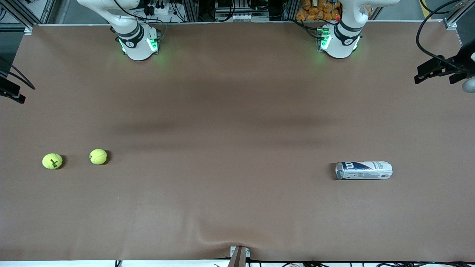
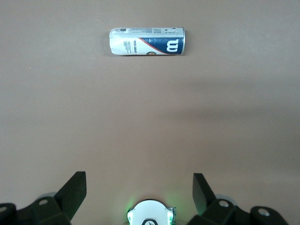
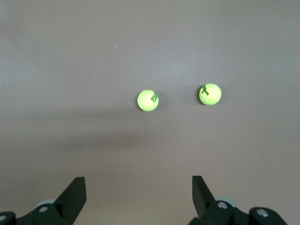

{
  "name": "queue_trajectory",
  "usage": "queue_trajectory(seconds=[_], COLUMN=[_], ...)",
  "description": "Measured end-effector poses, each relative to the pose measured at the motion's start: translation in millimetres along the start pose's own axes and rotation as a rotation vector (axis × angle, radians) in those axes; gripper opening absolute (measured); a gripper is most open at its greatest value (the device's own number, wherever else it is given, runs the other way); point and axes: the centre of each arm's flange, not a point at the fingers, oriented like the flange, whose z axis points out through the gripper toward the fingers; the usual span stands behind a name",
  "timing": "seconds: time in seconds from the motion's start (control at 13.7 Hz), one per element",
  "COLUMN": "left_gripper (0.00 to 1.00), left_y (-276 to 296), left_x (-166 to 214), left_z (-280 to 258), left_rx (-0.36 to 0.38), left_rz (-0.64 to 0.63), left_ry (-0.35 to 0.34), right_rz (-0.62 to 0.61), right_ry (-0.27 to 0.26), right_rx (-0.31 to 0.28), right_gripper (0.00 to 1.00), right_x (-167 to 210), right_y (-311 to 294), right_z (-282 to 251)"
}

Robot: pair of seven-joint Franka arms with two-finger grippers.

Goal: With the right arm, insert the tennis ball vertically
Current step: 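Reach the right gripper to a tennis ball while the left gripper reaches the can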

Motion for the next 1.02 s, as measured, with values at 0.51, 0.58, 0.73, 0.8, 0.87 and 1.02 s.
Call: queue_trajectory(seconds=[0.51, 0.58, 0.73, 0.8, 0.87, 1.02], left_gripper=[1.00, 1.00, 1.00, 1.00, 1.00, 1.00], left_y=[1.1, 0.5, 2.5, 5.8, 8.9, 11.7], left_x=[42.7, 57.6, 87.8, 102.6, 115.9, 137.0], left_z=[59.4, 77.3, 112.4, 129.6, 146.0, 179.0], left_rx=[0.094, 0.126, 0.208, 0.240, 0.262, 0.285], left_rz=[0.308, 0.377, 0.527, 0.608, 0.684, 0.816], left_ry=[-0.118, -0.138, -0.168, -0.175, -0.179, -0.203], right_rz=[0.007, 0.006, 0.005, 0.004, 0.003, -0.004], right_ry=[-0.026, -0.015, -0.014, -0.024, -0.037, -0.054], right_rx=[0.000, -0.002, -0.004, -0.004, -0.003, -0.004], right_gripper=[1.00, 1.00, 1.00, 1.00, 1.00, 1.00], right_x=[23.5, 27.9, 33.1, 35.1, 37.8, 46.0], right_y=[6.4, 6.9, 7.2, 7.0, 6.7, 3.8], right_z=[84.3, 105.5, 146.0, 164.8, 182.6, 218.4])
